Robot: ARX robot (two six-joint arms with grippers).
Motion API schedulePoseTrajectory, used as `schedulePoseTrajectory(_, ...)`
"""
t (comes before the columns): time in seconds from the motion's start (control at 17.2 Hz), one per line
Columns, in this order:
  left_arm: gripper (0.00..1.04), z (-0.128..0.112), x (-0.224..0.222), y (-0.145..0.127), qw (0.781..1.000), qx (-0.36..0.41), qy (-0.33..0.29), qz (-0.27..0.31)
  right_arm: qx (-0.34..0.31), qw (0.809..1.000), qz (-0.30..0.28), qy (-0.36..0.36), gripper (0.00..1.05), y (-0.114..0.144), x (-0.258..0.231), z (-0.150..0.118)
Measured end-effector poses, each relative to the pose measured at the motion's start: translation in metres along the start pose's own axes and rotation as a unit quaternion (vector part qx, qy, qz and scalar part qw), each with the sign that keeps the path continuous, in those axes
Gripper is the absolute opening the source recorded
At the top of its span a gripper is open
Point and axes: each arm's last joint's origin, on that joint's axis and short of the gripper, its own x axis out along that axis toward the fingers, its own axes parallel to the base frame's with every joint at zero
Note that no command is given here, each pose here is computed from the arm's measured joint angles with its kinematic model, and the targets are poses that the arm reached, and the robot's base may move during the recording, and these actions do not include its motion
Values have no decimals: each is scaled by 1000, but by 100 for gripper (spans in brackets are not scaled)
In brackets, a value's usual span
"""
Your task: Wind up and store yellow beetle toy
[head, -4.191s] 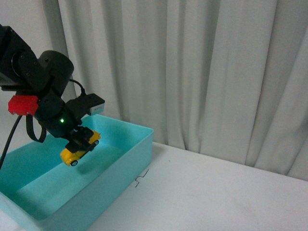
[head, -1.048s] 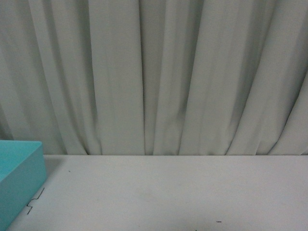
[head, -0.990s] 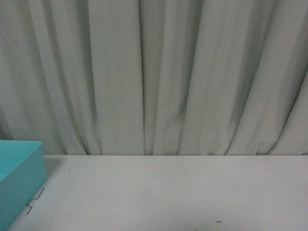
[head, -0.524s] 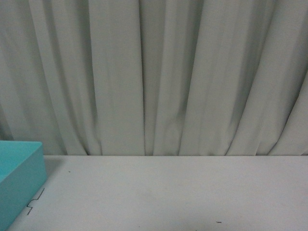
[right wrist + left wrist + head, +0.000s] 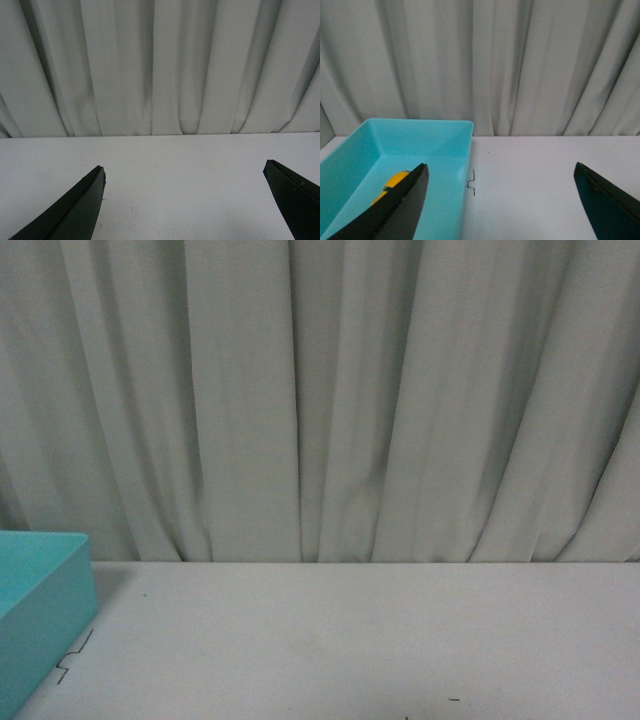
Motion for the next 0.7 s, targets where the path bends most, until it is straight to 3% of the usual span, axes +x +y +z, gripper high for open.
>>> schedulePoseTrajectory(0.06,100,0,0,0,1000,0,0,0,0,1000,0,1,98,0,0,0)
schedulePoseTrajectory(0.7,98,0,0,0,1000,0,-2,0,0,1000,0,-3,98,0,0,1)
